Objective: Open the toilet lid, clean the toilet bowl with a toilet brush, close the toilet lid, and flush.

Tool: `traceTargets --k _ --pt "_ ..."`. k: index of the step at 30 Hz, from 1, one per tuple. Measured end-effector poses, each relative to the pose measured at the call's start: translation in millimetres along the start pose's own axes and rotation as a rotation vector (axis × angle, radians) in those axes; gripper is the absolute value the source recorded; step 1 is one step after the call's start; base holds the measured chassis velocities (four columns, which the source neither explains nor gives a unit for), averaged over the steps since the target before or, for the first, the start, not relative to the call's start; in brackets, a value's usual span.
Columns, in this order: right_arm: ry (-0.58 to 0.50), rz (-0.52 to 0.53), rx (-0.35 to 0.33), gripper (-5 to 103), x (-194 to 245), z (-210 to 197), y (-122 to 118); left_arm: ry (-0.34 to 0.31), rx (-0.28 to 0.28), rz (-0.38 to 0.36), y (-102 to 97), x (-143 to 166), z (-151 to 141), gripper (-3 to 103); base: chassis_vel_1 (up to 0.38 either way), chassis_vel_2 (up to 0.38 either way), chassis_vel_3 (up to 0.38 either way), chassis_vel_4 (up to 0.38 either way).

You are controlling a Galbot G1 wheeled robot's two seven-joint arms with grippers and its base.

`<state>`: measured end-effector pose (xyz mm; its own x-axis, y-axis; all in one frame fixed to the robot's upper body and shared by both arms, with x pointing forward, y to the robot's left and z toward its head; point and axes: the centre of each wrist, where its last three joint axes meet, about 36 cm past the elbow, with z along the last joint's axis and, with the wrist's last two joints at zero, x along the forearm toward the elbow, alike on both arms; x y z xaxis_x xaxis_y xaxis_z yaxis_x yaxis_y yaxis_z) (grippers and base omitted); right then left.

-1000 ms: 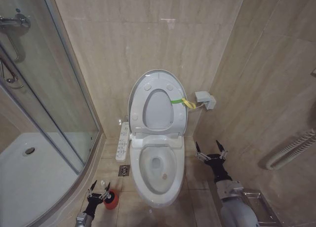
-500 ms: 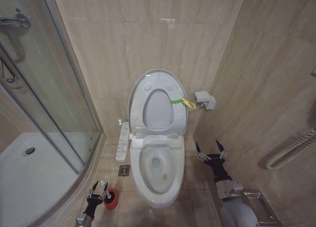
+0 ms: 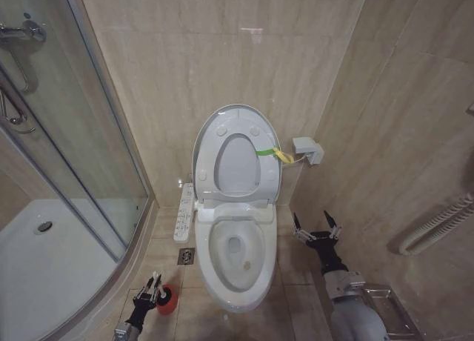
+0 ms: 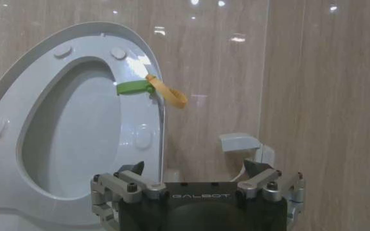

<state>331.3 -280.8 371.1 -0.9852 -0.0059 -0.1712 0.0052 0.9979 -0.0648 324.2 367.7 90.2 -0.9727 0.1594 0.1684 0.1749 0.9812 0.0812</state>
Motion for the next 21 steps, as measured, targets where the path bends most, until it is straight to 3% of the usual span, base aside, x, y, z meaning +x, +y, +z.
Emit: traceTargets --k 21 --pt "0.000 0.000 0.000 100 0.0 0.0 0.0 -0.024 0.035 0.000 -9.9 2.7 2.2 20 0.000 0.000 0.000 0.000"
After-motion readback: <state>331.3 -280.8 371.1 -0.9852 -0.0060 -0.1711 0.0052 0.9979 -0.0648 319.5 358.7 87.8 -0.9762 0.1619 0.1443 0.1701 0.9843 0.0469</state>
